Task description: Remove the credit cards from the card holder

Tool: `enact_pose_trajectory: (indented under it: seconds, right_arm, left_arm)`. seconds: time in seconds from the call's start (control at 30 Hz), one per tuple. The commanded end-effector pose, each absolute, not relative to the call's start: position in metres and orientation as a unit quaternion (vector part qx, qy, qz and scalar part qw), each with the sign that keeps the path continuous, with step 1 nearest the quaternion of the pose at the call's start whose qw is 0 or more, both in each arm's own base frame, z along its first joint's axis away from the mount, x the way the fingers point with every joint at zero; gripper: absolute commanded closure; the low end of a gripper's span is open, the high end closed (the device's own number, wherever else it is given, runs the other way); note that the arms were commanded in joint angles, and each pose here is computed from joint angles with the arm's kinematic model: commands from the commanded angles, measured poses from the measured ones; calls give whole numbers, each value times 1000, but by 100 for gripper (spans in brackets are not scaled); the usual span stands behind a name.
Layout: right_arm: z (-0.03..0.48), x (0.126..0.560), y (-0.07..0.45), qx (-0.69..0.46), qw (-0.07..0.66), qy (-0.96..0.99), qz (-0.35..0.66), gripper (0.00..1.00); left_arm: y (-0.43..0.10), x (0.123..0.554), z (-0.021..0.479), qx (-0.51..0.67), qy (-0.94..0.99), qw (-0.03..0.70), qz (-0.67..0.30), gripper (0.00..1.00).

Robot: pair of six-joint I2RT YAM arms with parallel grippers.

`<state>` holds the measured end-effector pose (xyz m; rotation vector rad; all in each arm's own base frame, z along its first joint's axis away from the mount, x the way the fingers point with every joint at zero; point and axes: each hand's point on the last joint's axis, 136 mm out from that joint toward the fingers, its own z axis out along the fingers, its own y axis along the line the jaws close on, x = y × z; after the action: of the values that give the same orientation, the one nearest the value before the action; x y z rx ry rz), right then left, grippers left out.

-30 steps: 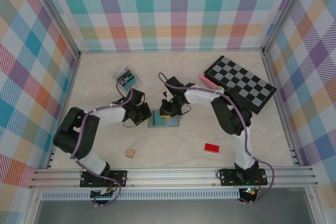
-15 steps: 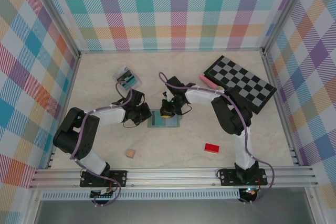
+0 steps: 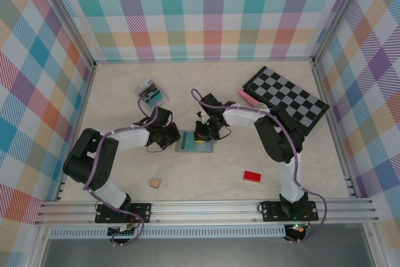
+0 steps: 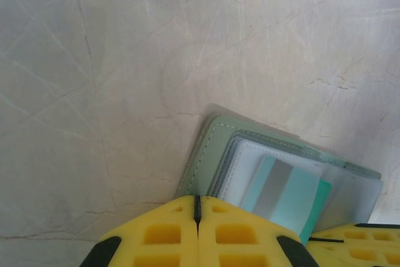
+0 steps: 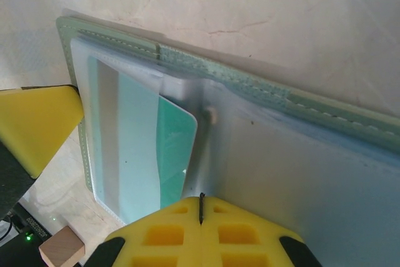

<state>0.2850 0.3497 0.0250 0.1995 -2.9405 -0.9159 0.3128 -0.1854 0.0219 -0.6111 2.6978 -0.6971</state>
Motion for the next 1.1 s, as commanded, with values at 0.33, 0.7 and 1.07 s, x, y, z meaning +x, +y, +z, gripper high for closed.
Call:
enact_pose_trajectory:
  seconds: [0.33,0.7,1.07]
  right_arm:
    - [43,294,347,32,14,-943,-332,72]
    - [36,297,358,37,27,-935,-352,73]
    - [31,295,366,44,50,-927,-368,78]
  left_arm:
    - [-200,310,56,-179,933,151,-273,87]
    - [-207,311,32,-177,939,120,-270,94]
    - [-196,296,10,-200,945,95,-240,94]
